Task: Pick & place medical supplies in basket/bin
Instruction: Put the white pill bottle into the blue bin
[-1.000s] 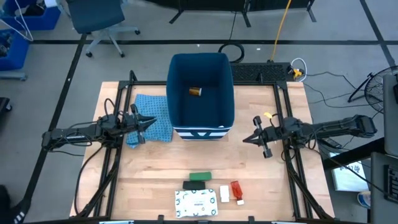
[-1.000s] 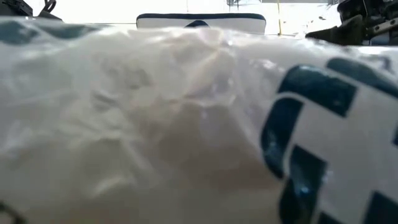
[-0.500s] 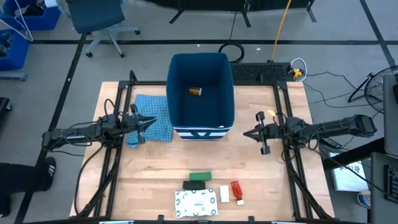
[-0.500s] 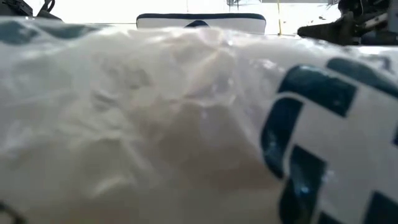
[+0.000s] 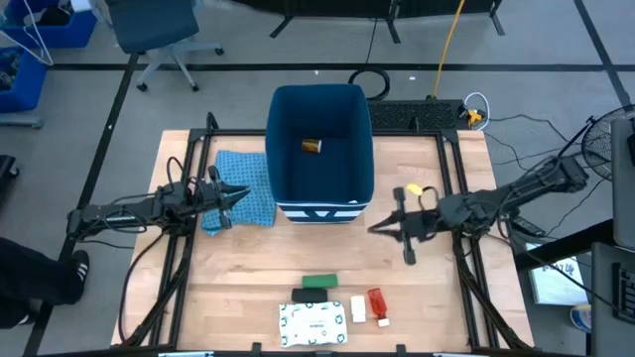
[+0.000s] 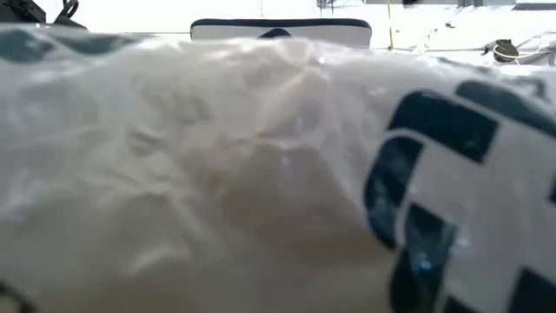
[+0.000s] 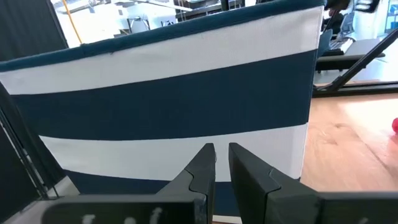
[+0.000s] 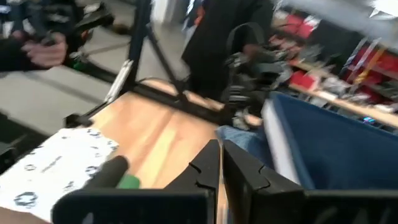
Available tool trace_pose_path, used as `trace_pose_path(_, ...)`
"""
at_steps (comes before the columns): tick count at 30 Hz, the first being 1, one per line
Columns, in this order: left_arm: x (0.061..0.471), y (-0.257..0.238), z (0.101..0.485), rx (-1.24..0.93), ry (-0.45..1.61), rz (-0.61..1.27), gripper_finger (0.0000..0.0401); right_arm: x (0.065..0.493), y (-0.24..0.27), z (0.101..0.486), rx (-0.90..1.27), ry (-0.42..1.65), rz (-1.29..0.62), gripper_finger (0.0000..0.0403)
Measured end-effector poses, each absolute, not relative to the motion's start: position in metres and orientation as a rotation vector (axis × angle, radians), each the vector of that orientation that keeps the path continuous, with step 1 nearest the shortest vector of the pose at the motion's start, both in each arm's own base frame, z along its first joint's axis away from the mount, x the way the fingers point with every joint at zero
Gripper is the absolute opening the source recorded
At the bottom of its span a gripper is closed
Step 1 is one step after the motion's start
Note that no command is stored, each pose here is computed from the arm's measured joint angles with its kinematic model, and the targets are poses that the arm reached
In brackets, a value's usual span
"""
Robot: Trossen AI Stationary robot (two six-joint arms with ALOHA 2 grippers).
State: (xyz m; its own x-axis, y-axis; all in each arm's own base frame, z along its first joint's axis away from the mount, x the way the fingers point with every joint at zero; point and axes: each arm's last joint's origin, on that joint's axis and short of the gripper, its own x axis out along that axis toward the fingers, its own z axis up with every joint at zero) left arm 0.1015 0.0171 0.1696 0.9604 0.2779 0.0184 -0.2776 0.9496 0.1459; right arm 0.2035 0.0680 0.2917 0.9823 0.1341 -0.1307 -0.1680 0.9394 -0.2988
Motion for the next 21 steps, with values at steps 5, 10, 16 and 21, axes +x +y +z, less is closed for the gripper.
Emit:
trace_pose_path(5,0.102,0.017,0.169,0.108,0.0,0.282,0.0051,0.242,0.094,0.31,-0.38,0.3,0.152,0.0031)
trace_pose_path(10,0.102,0.017,0.169,0.097,0.001,0.282,0.0051,0.274,0.116,0.317,-0.4,0.596,0.227,0.0057)
trace_pose_path(16,0.102,0.017,0.169,0.094,0.0,0.282,0.0051,0.293,0.154,0.295,-0.532,0.846,0.406,0.0112)
trace_pose_path(21,0.102,0.017,0.169,0.094,0.0,0.281,0.0051,0.297,0.176,0.27,-0.663,0.886,0.494,0.0183)
